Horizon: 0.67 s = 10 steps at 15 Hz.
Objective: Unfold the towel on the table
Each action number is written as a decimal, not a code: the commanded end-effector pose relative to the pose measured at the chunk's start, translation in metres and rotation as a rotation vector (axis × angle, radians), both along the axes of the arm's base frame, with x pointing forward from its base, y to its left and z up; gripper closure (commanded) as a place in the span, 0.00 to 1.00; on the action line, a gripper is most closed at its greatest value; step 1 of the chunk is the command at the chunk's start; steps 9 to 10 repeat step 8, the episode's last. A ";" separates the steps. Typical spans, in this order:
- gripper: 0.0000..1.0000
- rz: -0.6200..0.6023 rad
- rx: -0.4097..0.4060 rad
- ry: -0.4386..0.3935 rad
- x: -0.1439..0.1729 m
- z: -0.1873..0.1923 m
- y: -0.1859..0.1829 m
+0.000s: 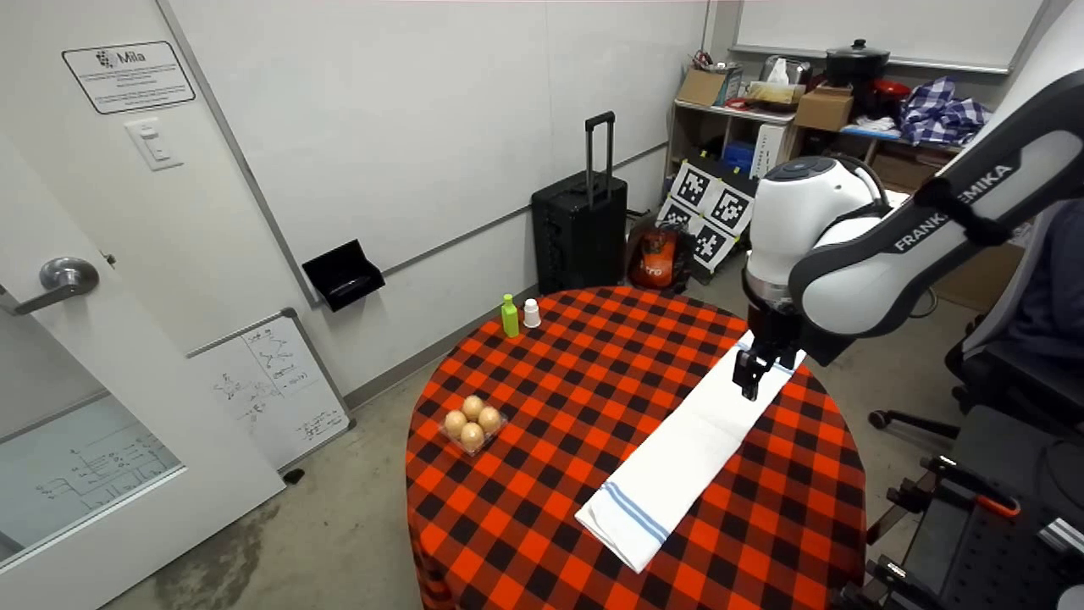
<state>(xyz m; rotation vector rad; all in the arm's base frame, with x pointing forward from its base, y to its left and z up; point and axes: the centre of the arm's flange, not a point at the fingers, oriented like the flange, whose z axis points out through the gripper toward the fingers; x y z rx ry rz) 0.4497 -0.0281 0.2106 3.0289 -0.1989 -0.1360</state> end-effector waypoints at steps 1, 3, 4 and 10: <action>0.00 0.001 0.002 -0.005 -0.003 0.005 -0.001; 0.00 0.000 0.002 -0.005 -0.003 0.005 -0.001; 0.00 0.000 0.002 -0.001 -0.002 0.003 -0.001; 0.00 0.001 0.001 0.005 -0.002 0.000 0.000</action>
